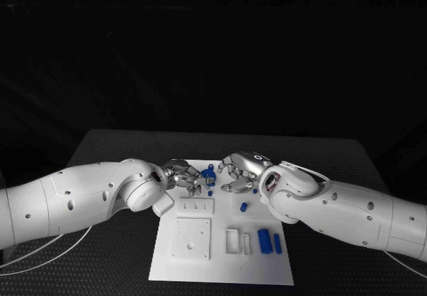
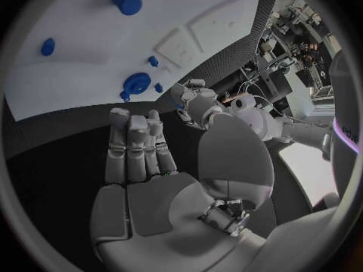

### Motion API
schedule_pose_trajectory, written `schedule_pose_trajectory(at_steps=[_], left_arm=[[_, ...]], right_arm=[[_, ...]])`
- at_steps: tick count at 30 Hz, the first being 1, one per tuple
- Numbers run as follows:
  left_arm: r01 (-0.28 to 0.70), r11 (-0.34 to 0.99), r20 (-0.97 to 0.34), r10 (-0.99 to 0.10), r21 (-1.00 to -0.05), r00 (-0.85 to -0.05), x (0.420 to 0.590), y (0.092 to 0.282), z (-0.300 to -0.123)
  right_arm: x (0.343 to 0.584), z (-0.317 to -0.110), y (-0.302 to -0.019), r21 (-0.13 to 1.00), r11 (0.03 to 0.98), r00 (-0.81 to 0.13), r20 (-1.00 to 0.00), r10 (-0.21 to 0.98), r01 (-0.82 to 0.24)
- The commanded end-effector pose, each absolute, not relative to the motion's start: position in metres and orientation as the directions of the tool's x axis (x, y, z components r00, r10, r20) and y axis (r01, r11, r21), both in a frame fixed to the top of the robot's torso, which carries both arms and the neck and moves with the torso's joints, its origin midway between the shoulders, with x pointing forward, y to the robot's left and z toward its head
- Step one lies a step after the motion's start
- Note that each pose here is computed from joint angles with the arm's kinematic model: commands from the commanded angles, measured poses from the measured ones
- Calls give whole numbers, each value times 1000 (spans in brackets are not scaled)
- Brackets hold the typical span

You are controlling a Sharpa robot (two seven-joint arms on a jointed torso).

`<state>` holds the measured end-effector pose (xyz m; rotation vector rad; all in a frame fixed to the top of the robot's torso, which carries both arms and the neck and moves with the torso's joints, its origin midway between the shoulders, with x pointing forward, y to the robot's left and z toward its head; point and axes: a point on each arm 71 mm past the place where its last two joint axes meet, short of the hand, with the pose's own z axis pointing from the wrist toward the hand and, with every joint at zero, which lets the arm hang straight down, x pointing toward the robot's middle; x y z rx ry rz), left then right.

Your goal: Assemble the parts on the task board

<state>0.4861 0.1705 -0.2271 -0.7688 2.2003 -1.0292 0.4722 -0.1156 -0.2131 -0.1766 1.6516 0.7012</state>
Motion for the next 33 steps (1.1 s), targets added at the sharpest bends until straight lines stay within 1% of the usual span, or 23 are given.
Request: schedule_pose_trajectory(at_steps=[1, 6, 9, 11, 15, 17, 21, 25, 30, 33], left_arm=[[-225, 561, -295, -686, -797, -665, 488, 171, -227], [-166, 659, -400, -616, -734, -678, 491, 175, -229], [-65, 758, -523, -507, -649, -685, 492, 177, -229], [-44, 789, -559, -472, -612, -682, 492, 178, -229], [15, 867, -633, -352, -497, -689, 492, 180, -232], [39, 889, -657, -307, -456, -689, 493, 181, -232], [76, 905, -677, -254, -418, -690, 492, 178, -233], [111, 923, -703, -197, -367, -683, 492, 175, -233], [110, 939, -694, -157, -324, -703, 491, 174, -235], [110, 943, -694, -149, -315, -705, 491, 172, -236]], right_arm=[[482, -205, -130, 352, 803, -162, -936, 313, -481], [503, -191, -157, 368, 823, -116, -928, 354, -432], [515, -179, -174, 417, 821, -102, -906, 411, -390], [520, -174, -181, 433, 822, -96, -898, 429, -369], [537, -158, -204, 512, 808, -94, -856, 509, -292], [543, -152, -214, 530, 805, -82, -845, 529, -265], [549, -147, -226, 543, 805, -65, -836, 545, -238], [550, -148, -230, 546, 805, -69, -835, 546, -232], [550, -148, -230, 548, 804, -72, -833, 548, -231], [550, -148, -230, 548, 804, -71, -833, 548, -231]])
